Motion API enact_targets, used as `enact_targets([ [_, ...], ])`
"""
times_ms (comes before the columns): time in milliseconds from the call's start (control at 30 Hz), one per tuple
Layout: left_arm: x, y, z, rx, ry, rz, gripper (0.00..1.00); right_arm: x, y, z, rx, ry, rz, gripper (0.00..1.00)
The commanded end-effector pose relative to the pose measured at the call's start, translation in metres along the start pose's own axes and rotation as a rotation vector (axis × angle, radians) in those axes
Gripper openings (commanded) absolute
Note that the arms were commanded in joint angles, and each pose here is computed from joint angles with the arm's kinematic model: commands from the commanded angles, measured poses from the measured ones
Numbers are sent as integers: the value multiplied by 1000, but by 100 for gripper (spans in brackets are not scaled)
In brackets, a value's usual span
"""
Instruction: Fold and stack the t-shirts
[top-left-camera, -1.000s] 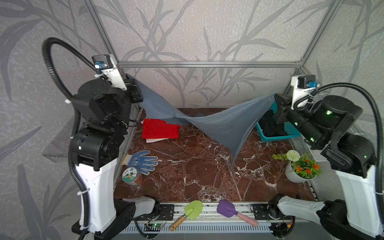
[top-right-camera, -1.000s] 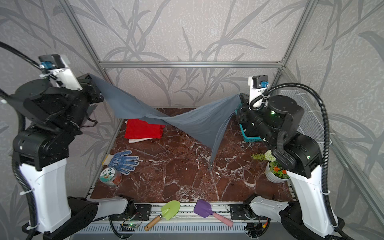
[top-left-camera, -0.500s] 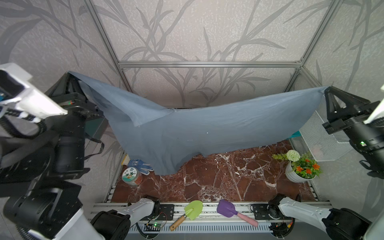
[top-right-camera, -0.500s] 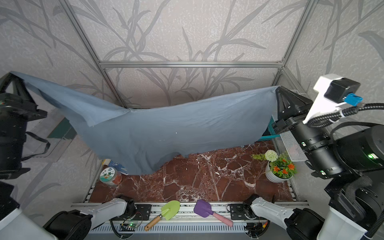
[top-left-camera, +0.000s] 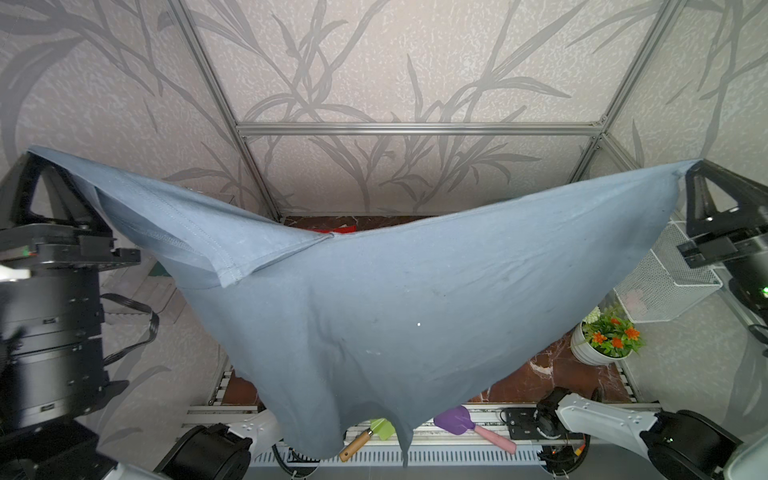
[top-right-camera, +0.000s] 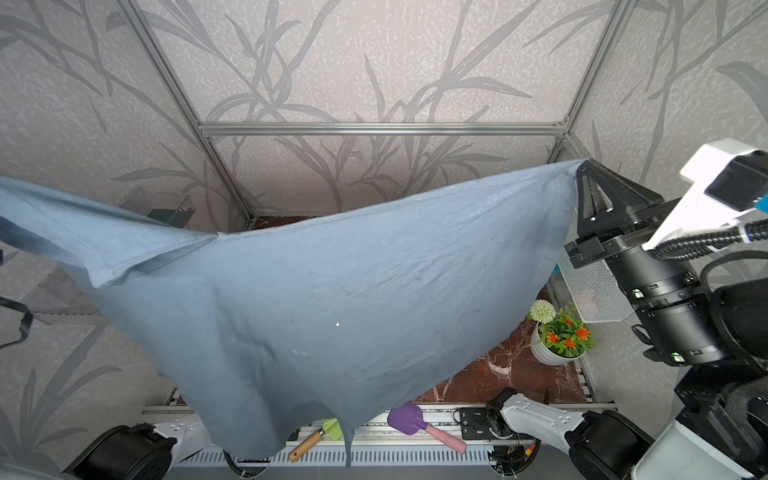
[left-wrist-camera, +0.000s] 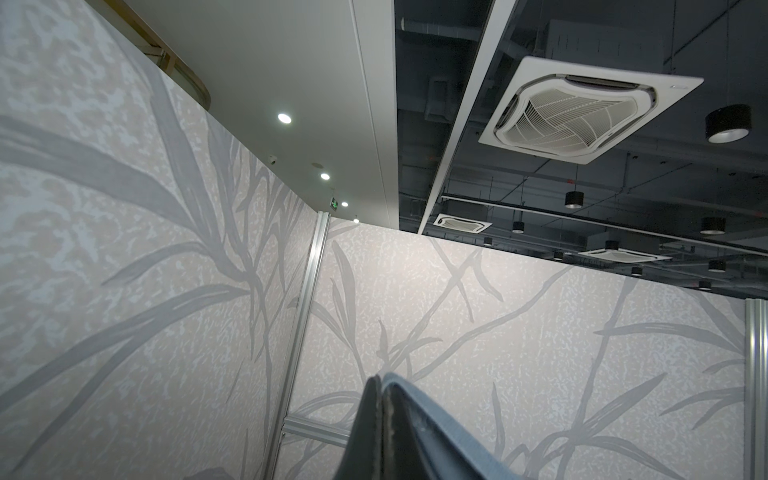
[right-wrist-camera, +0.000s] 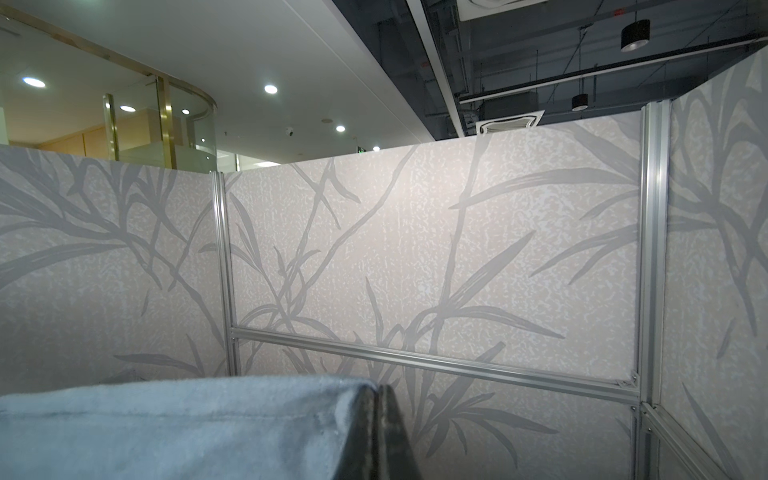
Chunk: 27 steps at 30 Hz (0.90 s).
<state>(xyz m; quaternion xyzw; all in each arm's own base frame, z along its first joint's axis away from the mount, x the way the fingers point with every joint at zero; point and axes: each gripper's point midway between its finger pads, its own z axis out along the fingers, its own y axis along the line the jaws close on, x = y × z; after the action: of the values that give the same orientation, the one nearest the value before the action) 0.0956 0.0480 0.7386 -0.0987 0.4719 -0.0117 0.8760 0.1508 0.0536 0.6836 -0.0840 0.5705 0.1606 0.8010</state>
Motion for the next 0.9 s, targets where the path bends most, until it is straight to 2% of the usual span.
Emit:
enact_targets([
  [0, 45, -8, 32, -73, 109, 160, 0, 32, -7, 20, 71, 69, -32, 0],
  [233, 178, -31, 42, -61, 374, 269, 0, 142, -17, 36, 170, 247, -106, 0],
  [367, 261, -29, 18, -65, 522, 270, 0, 212, -19, 37, 191, 370, -143, 0],
  [567, 362, -19, -25, -96, 676, 258, 0, 319, -11, 30, 161, 504, -115, 0],
  [700, 412, -19, -27, -132, 751, 305, 0, 366, -4, 39, 146, 561, -109, 0],
  [867, 471, -10, 3, -188, 829, 271, 0, 395, -20, 66, 240, 602, -155, 0],
])
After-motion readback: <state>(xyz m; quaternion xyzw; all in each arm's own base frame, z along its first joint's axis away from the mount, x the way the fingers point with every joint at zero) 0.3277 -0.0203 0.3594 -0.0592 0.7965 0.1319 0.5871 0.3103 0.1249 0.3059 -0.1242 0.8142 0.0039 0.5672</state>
